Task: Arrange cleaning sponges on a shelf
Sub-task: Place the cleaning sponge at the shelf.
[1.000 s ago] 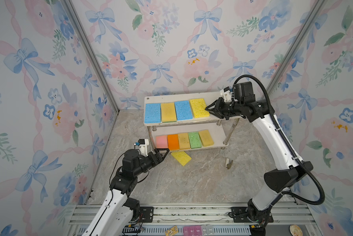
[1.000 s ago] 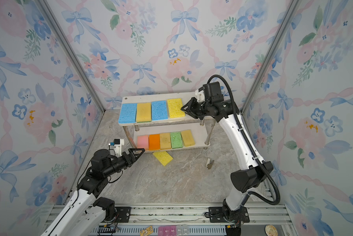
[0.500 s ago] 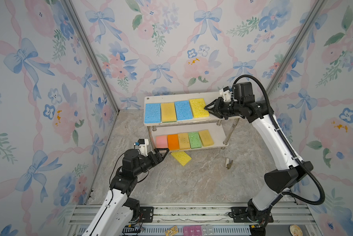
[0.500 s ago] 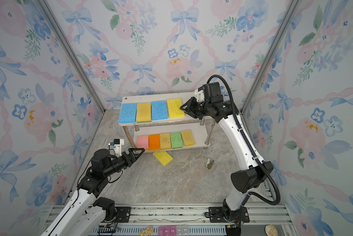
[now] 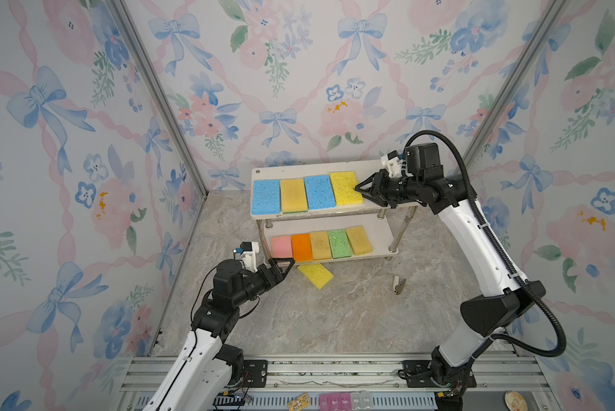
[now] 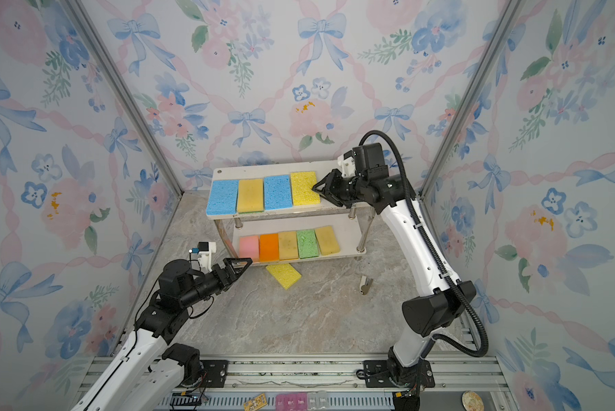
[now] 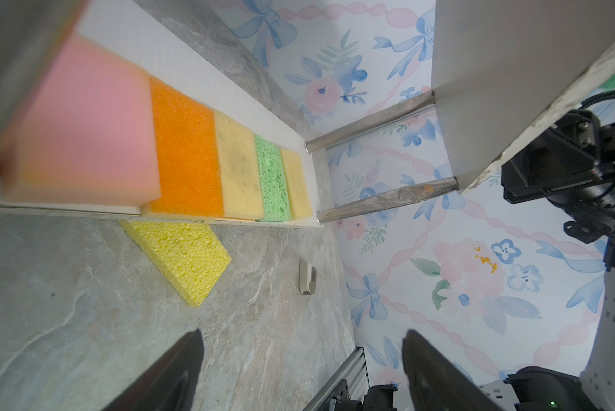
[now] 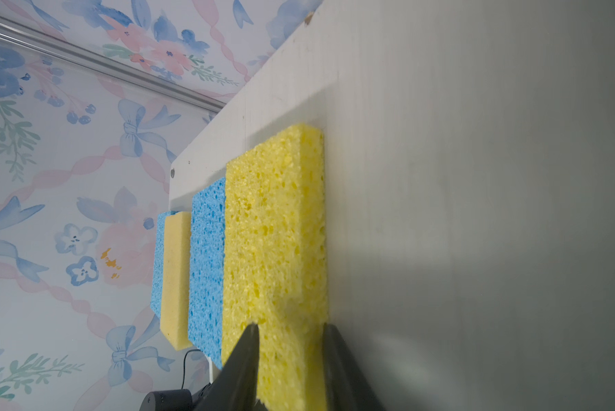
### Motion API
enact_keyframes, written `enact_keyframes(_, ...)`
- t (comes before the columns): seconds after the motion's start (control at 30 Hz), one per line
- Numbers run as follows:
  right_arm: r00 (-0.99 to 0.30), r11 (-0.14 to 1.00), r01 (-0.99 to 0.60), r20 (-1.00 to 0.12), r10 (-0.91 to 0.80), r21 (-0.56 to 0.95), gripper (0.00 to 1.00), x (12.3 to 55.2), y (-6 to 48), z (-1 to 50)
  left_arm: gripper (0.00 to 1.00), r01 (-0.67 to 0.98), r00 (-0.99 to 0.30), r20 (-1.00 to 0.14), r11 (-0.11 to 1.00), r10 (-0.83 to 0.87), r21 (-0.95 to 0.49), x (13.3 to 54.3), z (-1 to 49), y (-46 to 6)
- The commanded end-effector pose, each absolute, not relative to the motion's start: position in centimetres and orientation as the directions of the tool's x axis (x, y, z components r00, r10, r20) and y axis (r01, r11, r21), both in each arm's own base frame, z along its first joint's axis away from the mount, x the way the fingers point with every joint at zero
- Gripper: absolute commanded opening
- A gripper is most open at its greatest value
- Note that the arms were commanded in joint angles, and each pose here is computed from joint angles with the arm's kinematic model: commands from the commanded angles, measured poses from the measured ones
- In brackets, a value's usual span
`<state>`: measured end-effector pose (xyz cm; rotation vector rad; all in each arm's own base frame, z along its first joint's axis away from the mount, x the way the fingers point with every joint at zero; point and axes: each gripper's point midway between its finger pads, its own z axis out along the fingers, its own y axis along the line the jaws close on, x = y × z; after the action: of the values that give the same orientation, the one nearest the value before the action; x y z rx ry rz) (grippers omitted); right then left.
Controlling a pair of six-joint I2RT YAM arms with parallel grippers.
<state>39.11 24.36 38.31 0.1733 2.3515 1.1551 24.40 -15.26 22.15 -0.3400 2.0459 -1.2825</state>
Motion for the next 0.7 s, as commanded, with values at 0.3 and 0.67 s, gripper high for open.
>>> enact_keyframes(0.3, -0.868, 0.598, -0.148, -0.393, 0.303, 0.788, 0.39, 39.26, 25.42, 38.93, 0.9, 0.126, -0.732, -0.418, 0.495, -0.539, -0.86, 24.51, 21.43, -15.12)
enact_keyframes(0.67, -0.857, 0.625, -0.15, -0.416, 0.305, 0.766, 0.44, 39.76, 24.63, 38.7, 0.9, 0.124, -0.735, -0.414, 0.494, -0.536, -0.86, 24.49, 21.32, -15.17)
